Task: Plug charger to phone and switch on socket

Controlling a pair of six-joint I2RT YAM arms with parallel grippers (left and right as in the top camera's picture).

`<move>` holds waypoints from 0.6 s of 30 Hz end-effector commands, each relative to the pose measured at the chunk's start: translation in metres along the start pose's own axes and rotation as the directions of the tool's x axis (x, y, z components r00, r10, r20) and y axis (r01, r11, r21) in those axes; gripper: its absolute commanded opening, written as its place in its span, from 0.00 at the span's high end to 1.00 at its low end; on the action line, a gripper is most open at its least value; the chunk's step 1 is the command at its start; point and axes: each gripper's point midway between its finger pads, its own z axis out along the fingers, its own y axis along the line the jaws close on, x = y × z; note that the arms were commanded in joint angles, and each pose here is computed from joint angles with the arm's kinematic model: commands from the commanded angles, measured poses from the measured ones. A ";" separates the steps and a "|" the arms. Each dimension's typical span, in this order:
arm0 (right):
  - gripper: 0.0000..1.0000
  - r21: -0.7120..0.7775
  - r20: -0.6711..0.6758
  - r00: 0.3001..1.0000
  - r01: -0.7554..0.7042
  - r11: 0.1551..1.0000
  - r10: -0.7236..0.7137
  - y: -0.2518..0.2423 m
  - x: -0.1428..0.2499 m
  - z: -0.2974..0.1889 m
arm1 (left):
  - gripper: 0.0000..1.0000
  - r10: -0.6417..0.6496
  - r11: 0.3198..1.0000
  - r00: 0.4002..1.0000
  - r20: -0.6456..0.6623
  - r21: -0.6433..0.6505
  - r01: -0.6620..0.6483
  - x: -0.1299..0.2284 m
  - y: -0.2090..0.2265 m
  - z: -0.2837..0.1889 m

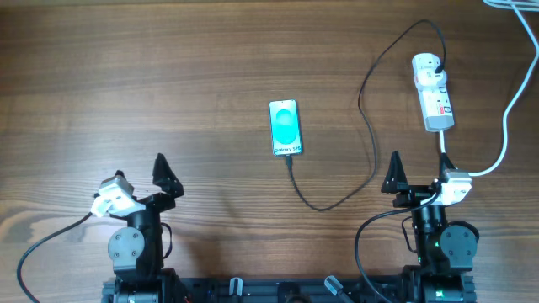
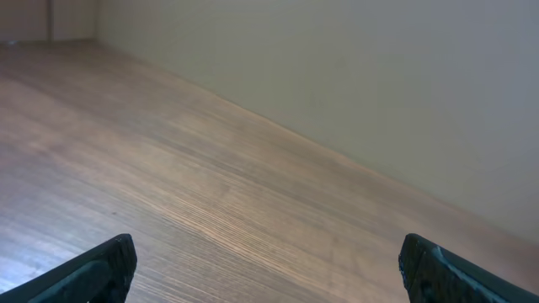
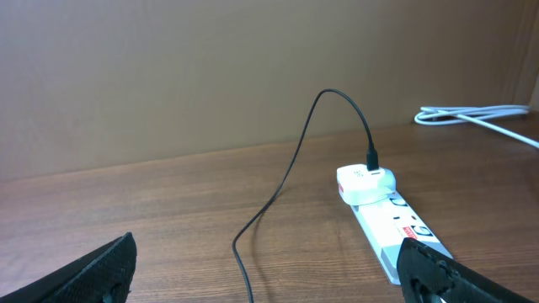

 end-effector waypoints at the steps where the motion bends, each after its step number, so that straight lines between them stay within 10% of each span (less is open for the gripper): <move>1: 0.00 0.002 0.017 1.000 0.019 1.000 -0.019 0.000 -0.004 -0.001 | 0.00 0.069 0.994 0.997 -0.037 0.086 -0.066 0.011 -0.012 0.000; 18: 0.00 0.002 0.017 1.000 0.018 1.000 -0.018 0.000 -0.004 -0.001 | 0.00 0.178 0.974 0.983 -0.042 0.146 -0.170 0.016 -0.021 -0.001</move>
